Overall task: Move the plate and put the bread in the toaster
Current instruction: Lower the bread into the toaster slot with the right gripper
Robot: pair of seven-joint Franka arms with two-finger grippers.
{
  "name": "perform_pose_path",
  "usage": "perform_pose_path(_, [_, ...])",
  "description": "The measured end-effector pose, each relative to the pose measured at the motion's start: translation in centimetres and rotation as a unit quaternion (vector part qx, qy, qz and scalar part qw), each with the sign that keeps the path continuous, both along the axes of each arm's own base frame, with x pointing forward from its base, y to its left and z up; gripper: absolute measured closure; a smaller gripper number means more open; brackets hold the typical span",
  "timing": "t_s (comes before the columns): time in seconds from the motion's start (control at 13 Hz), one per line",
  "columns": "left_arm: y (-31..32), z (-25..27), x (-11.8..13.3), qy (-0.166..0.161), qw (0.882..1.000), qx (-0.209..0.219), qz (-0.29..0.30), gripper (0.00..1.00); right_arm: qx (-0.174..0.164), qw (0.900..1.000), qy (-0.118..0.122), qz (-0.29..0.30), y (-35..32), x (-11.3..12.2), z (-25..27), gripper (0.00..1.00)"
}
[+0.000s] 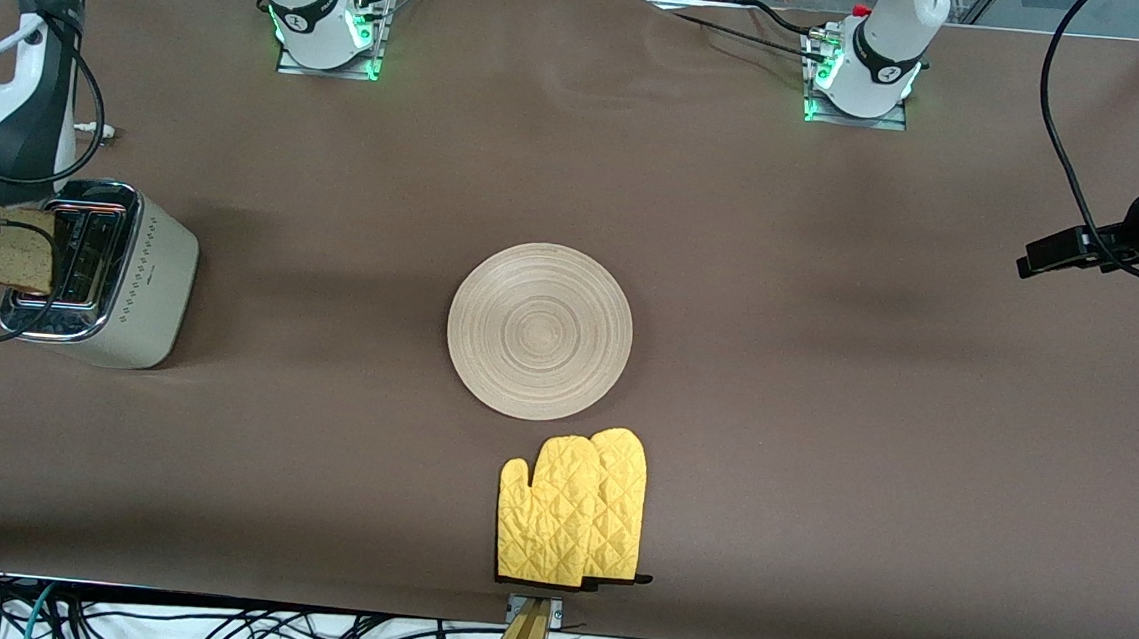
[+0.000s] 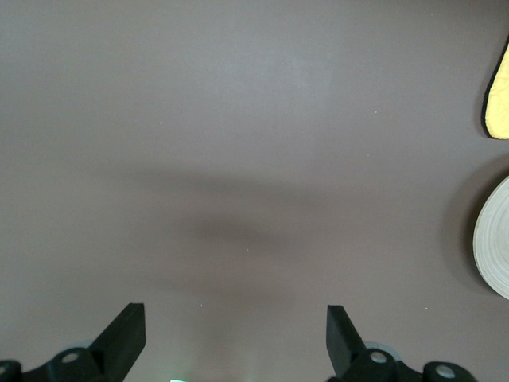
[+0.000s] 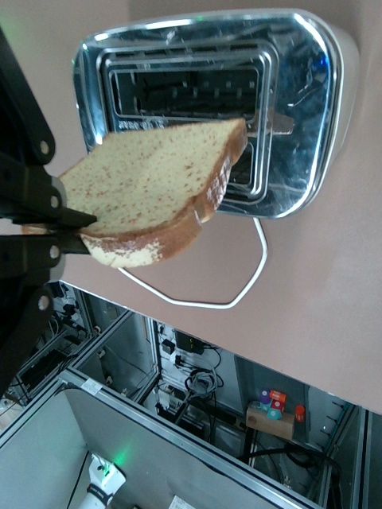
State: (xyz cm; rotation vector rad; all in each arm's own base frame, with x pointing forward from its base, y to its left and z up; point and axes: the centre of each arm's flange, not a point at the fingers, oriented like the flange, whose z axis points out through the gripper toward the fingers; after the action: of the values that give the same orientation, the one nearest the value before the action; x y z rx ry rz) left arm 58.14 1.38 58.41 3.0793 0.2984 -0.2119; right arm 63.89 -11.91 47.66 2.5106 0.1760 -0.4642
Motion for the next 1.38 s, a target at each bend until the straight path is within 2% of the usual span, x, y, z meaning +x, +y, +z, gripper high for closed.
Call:
perform_pose_path(0.84, [0.0,0.0,0.0,0.000,1.000,0.000,0.000,0.00,-0.033,0.999,0.005,-0.027,-1.1,0.8,-3.4,0.94])
perform_pose_path(1.38, [0.0,0.0,0.0,0.000,1.000,0.000,0.000,0.00,-0.039,0.998,0.007,-0.045,-3.6,0.5,-4.1,0.94])
